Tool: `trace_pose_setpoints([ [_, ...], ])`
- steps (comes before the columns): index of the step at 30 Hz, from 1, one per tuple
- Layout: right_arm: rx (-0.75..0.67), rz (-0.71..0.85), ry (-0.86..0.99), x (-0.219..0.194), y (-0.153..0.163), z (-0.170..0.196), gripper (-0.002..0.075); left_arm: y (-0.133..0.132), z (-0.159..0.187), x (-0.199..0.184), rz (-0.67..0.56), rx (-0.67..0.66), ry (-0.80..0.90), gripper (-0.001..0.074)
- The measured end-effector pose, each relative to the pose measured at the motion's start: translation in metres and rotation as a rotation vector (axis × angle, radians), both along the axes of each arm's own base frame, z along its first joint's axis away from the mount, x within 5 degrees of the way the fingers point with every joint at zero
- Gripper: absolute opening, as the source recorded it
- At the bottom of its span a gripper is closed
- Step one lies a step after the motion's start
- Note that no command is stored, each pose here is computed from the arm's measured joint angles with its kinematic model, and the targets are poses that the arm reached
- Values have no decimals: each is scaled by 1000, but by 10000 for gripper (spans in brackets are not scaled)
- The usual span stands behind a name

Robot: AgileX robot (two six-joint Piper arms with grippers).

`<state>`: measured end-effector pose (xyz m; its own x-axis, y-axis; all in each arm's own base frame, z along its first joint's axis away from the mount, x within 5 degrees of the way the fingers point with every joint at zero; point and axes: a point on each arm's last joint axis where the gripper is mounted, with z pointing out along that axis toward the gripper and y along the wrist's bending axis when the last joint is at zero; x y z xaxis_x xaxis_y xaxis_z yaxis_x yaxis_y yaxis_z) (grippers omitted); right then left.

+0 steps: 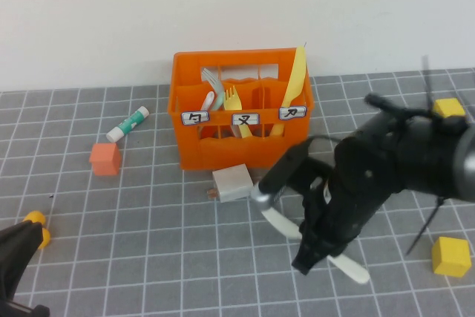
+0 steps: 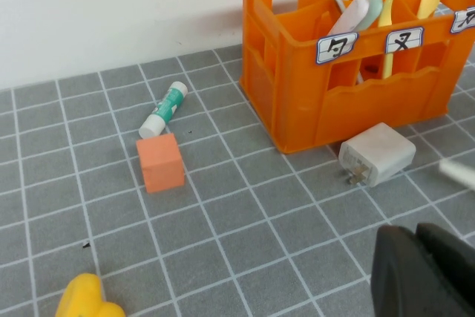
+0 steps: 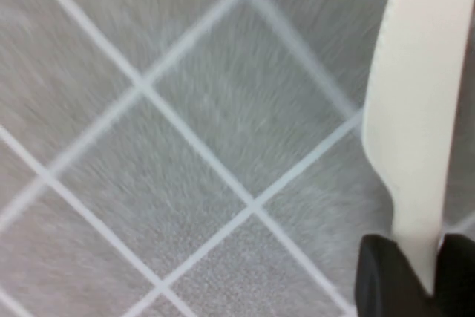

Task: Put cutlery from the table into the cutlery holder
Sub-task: Pick up the knife, then place the knife on the box

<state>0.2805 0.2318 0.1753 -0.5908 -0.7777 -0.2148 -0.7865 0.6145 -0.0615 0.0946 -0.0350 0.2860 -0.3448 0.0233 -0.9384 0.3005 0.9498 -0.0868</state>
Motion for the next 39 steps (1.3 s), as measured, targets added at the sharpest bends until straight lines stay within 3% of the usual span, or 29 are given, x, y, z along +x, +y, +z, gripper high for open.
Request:
trace_pose_setpoints([
  [11, 261, -5, -292, -14, -10, 100, 122, 0, 0, 0, -1, 17, -5, 0],
  [22, 672, 22, -820, -14, -11, 187, 122, 1, 0, 0, -1, 21, -5, 0],
  [29, 795, 50, -1012, 6, 4, 185, 121, 1, 0, 0, 0, 19, -5, 0],
  [35, 770, 31, -1036, 39, 12, 143, 121, 1, 0, 0, 3, 10, -2, 0],
  [39, 807, -83, -1020, 58, 16, 114, 121, 1, 0, 0, 4, 8, -1, 0],
])
